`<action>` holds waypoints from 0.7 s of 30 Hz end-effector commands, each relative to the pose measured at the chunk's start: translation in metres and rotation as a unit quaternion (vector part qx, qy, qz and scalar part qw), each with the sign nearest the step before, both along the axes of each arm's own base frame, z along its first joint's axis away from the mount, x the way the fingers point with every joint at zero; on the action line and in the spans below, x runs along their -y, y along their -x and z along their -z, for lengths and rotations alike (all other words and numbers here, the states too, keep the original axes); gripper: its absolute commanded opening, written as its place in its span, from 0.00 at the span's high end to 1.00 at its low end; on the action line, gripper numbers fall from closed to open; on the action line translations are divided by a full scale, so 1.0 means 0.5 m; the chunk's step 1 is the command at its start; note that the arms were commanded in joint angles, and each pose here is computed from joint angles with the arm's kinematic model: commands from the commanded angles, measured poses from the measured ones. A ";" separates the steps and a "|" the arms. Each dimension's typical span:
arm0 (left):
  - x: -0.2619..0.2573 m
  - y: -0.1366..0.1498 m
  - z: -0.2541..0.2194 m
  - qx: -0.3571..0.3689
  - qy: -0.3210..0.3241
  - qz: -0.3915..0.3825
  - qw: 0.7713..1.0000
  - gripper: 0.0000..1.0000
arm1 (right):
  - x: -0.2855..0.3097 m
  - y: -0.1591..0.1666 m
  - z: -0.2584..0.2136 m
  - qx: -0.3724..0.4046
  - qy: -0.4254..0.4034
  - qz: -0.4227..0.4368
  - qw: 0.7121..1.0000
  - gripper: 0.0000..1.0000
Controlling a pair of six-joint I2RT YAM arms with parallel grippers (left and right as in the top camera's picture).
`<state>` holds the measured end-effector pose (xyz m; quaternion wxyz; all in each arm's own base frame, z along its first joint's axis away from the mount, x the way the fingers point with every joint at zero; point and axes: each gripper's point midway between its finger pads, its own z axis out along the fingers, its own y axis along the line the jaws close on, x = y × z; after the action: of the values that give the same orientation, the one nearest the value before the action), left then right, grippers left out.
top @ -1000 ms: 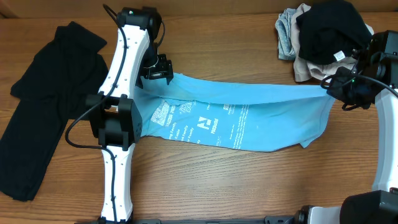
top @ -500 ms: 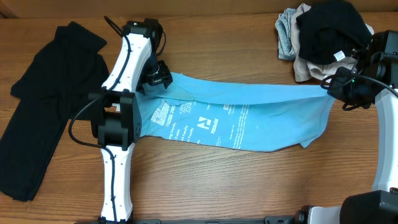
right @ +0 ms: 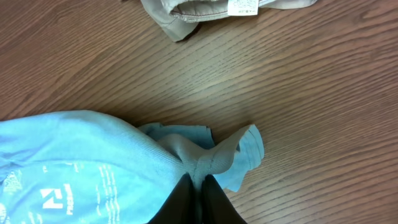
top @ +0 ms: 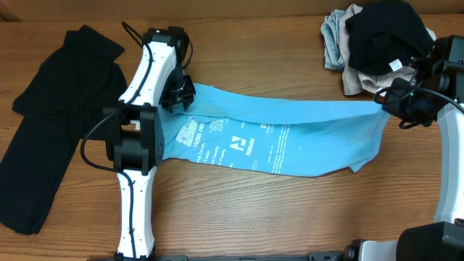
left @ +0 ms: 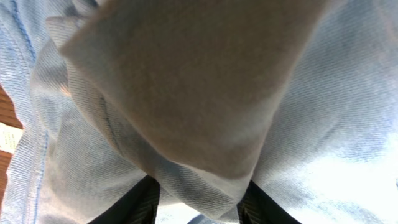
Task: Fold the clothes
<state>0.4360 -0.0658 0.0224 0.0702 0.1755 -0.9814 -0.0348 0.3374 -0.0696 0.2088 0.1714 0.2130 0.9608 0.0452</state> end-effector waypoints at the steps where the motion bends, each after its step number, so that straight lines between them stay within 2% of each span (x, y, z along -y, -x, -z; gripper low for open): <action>1: -0.005 -0.003 -0.005 0.008 -0.014 0.012 1.000 0.61 | 0.003 -0.001 -0.003 0.004 0.003 0.000 1.000 0.91; 2: -0.007 -0.004 -0.006 0.009 -0.018 0.013 1.000 0.64 | 0.003 -0.001 -0.003 0.004 0.003 0.000 1.000 0.91; 5: -0.012 -0.009 -0.005 0.014 -0.025 0.018 0.999 0.90 | 0.004 -0.001 -0.003 0.005 0.003 0.000 1.000 0.91; 6: -0.015 -0.011 -0.005 0.016 -0.030 0.018 0.999 0.96 | 0.004 -0.002 -0.003 0.005 0.003 0.000 1.000 0.91; 11: -0.029 -0.027 -0.015 0.028 -0.029 0.041 0.998 0.96 | 0.004 -0.004 -0.004 0.008 0.003 0.000 1.000 0.93; 14: -0.043 -0.042 -0.054 0.044 -0.027 0.037 0.998 0.96 | 0.005 -0.005 -0.005 0.009 0.004 0.000 1.000 0.96; 18: -0.067 -0.084 -0.170 0.108 -0.021 0.027 0.994 0.96 | 0.006 -0.012 -0.007 0.017 0.005 0.000 1.000 0.96; 21: -0.081 -0.116 -0.297 0.190 -0.013 0.033 0.981 0.96 | 0.007 -0.020 -0.011 0.026 0.006 -0.001 1.000 0.96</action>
<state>0.4759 -0.0400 0.1011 -0.0243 0.1553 -0.9871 -0.0291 0.3452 -0.0716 0.2119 0.1886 0.2114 0.9580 0.0447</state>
